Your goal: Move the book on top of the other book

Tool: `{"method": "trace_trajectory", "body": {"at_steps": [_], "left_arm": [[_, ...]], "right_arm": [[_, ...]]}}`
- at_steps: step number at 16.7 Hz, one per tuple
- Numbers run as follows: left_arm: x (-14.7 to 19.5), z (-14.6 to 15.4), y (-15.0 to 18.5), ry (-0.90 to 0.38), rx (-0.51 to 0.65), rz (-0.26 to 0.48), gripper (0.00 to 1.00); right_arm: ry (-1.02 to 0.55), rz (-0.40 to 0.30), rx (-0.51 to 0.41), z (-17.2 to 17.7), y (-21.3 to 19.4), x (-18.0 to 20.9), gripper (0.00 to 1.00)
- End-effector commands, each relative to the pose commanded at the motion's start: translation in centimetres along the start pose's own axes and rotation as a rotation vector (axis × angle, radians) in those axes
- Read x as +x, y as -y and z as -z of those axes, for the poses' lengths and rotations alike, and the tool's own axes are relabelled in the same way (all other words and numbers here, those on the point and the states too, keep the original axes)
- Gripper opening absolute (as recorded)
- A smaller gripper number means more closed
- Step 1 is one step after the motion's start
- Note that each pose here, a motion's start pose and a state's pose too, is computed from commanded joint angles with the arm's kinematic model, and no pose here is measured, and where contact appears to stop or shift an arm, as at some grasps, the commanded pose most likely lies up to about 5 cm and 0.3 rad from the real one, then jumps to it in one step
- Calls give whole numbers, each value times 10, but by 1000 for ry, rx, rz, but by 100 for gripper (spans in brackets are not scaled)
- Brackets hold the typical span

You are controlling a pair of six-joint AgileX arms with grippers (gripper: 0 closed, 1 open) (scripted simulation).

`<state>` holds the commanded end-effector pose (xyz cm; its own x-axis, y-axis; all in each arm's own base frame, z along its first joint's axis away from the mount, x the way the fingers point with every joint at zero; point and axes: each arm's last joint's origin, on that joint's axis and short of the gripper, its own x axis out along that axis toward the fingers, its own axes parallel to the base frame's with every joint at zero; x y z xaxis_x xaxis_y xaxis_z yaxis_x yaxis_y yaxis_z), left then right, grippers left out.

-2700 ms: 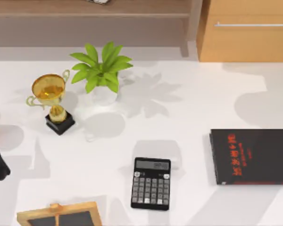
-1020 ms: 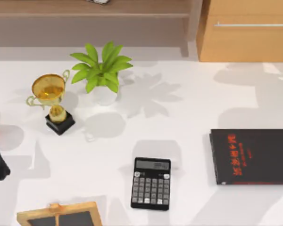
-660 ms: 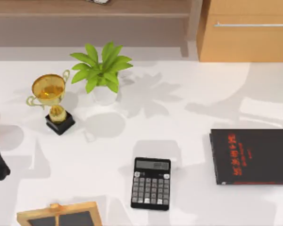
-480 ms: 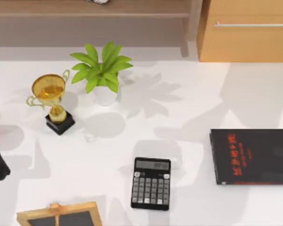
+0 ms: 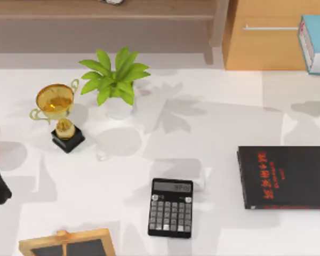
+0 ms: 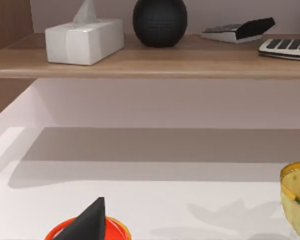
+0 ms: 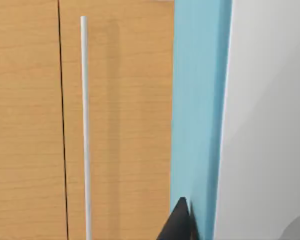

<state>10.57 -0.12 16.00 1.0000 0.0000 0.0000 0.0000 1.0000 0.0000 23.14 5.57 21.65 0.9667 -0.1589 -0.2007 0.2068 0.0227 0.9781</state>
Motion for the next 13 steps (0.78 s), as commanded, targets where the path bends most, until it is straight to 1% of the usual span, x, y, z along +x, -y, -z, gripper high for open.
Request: {"method": "trace_trajectory", "body": {"at_steps": [1, 3, 5, 6, 8, 13], "left_arm": [[0, 0, 0, 0, 0, 0, 100], [0, 0, 0, 0, 0, 0, 100], [0, 0, 0, 0, 0, 0, 100], [0, 0, 0, 0, 0, 0, 100], [0, 0, 0, 0, 0, 0, 100], [0, 0, 0, 0, 0, 0, 100]], "right_arm": [[-46, 49, 24, 14, 18, -11, 0], [-113, 149, 42, 33, 52, -34, 0], [-141, 237, 30, 40, 83, -54, 0], [-143, 270, 19, 40, 95, -61, 0], [-139, 309, -2, 38, 111, -71, 0], [-136, 315, -2, 38, 112, -72, 0]]}}
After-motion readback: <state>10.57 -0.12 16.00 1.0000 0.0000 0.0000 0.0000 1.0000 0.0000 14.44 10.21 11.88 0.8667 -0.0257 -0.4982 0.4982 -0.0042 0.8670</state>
